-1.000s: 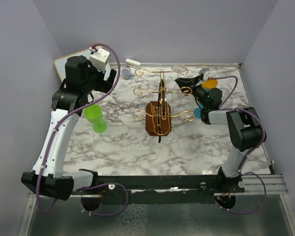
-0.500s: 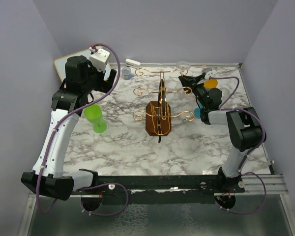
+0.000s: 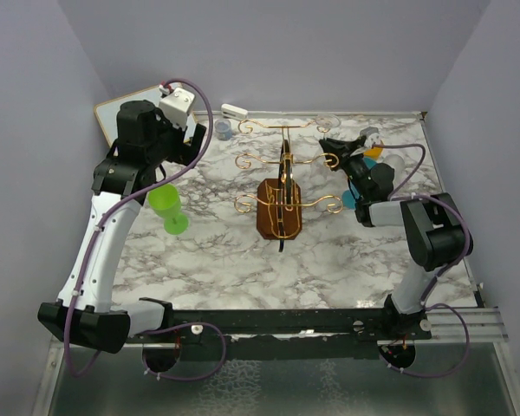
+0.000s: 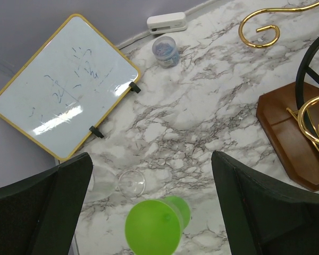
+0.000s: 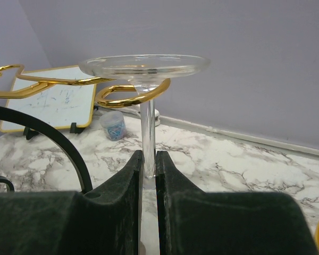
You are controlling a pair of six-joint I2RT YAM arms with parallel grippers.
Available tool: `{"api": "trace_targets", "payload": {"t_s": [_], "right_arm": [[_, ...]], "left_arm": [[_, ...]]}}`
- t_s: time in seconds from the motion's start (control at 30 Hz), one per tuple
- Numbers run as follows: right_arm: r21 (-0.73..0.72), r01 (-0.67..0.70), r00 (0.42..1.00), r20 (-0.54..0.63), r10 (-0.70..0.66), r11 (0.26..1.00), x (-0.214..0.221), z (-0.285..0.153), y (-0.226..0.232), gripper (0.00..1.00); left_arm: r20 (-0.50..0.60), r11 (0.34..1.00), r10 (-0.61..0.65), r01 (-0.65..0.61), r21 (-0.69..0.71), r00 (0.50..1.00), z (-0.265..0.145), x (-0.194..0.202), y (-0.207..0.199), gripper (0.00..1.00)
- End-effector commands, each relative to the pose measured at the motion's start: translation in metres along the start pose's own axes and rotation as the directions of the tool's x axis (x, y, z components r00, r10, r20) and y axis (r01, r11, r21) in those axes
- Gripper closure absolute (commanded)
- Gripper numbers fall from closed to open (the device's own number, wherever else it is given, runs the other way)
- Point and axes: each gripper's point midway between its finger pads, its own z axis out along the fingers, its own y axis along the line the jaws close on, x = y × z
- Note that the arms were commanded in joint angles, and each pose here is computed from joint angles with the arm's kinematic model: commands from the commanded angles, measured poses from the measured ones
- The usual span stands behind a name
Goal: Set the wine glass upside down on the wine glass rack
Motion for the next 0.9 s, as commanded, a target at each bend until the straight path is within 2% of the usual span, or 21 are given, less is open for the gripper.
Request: {"api": "trace_targets", "payload": {"t_s": [0.0, 0.27, 0.4, 0.53, 0.63, 0.87], "right_arm": [[-0.022, 0.041, 0.994, 0.106, -0.038, 0.999, -0.033, -0.003, 0.010, 0.99], [-0.118, 0.039, 0.995, 0.098, -0.027, 0.992, -0.029, -0.007, 0.027, 0.99], [-0.159, 0.034, 0.995, 0.093, -0.020, 0.987, -0.028, -0.008, 0.034, 0.99], [-0.189, 0.029, 0.998, 0.064, -0.017, 0.982, -0.021, -0.005, 0.038, 0.98], [-0.201, 0.020, 0.998, 0.065, -0.008, 0.979, -0.021, -0.005, 0.040, 0.86], [-0.187, 0.025, 0.998, 0.068, -0.012, 0.982, -0.022, -0.006, 0.038, 0.80]], "left_arm": [[-0.001, 1.000, -0.005, 0.005, -0.011, 1.000, 0.001, 0.003, 0.002, 0.03], [-0.035, 0.998, 0.017, -0.019, -0.064, 0.999, 0.001, 0.014, 0.012, 0.01], [-0.090, 0.987, 0.029, -0.043, -0.156, 0.996, 0.003, 0.025, 0.029, 0.01], [-0.161, 0.974, -0.042, 0.005, -0.228, 0.986, 0.008, 0.044, 0.051, 0.00], [-0.204, 0.969, -0.128, 0.078, -0.236, 0.971, 0.011, 0.058, 0.068, 0.01], [-0.211, 0.968, -0.185, 0.142, -0.204, 0.960, 0.006, 0.063, 0.082, 0.01]]}}
